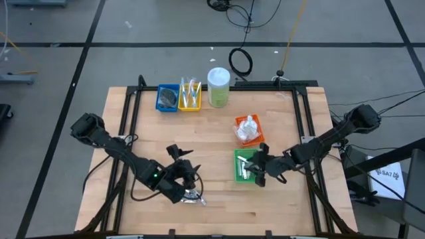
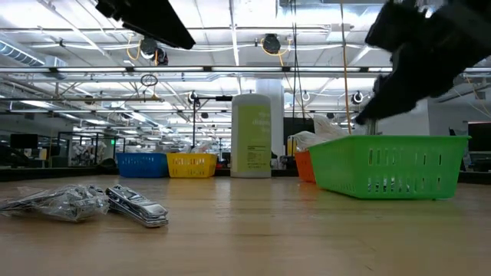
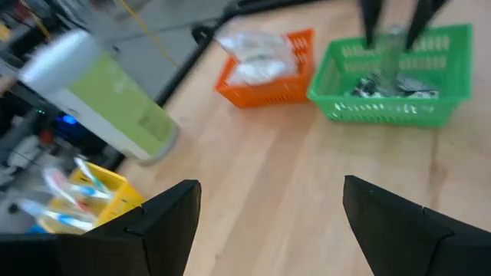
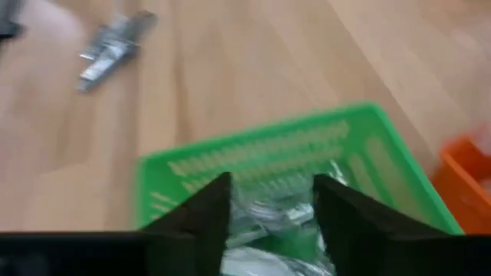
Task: Pick & Place Travel size toiletries
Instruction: Put the nail cutter into the green bin
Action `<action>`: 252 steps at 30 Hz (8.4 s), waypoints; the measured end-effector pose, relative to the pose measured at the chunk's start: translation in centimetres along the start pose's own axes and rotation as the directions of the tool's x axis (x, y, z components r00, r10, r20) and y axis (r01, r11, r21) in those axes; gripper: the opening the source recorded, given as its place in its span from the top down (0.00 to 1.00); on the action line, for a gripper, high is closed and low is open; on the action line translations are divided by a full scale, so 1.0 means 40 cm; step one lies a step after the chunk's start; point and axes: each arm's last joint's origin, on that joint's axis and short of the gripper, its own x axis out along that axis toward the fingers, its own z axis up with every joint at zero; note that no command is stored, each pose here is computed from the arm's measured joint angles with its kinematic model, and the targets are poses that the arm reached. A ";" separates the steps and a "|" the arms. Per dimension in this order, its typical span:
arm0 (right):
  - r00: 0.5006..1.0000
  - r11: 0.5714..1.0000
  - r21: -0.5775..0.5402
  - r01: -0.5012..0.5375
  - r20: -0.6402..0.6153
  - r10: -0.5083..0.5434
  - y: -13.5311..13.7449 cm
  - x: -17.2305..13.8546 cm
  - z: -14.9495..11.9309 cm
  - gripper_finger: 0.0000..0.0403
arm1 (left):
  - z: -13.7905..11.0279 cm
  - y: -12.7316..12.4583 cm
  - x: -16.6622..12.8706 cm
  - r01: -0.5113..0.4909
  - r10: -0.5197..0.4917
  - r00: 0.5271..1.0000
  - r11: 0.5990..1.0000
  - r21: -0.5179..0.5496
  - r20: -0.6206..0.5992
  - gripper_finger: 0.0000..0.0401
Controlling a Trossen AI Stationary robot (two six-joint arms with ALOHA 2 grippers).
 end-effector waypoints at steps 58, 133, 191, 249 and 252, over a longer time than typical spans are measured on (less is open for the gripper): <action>0.909 0.971 -0.103 -0.216 0.341 0.238 0.012 -0.046 0.096 0.16 | -0.259 -0.134 0.131 0.454 -0.485 0.750 0.872 -0.185 -0.450 0.73; 0.782 0.956 -0.210 -0.204 0.552 0.288 0.047 0.149 0.128 0.90 | 0.034 0.000 0.141 0.476 -0.452 0.858 0.878 -0.048 0.245 0.86; 0.999 0.998 0.033 -0.054 0.009 0.054 -0.004 -0.015 0.063 0.34 | -0.134 -0.121 0.073 0.561 -0.572 0.800 0.820 -0.113 -0.179 0.39; 0.869 0.911 0.259 -0.321 0.462 0.175 0.005 0.161 0.126 0.38 | 0.013 -0.034 0.148 0.032 -0.102 0.991 0.809 0.587 0.086 0.90; 0.850 0.898 0.264 -0.351 0.492 0.187 -0.001 0.175 0.128 0.38 | 0.016 -0.029 0.154 0.026 -0.094 0.992 0.812 0.583 0.086 0.90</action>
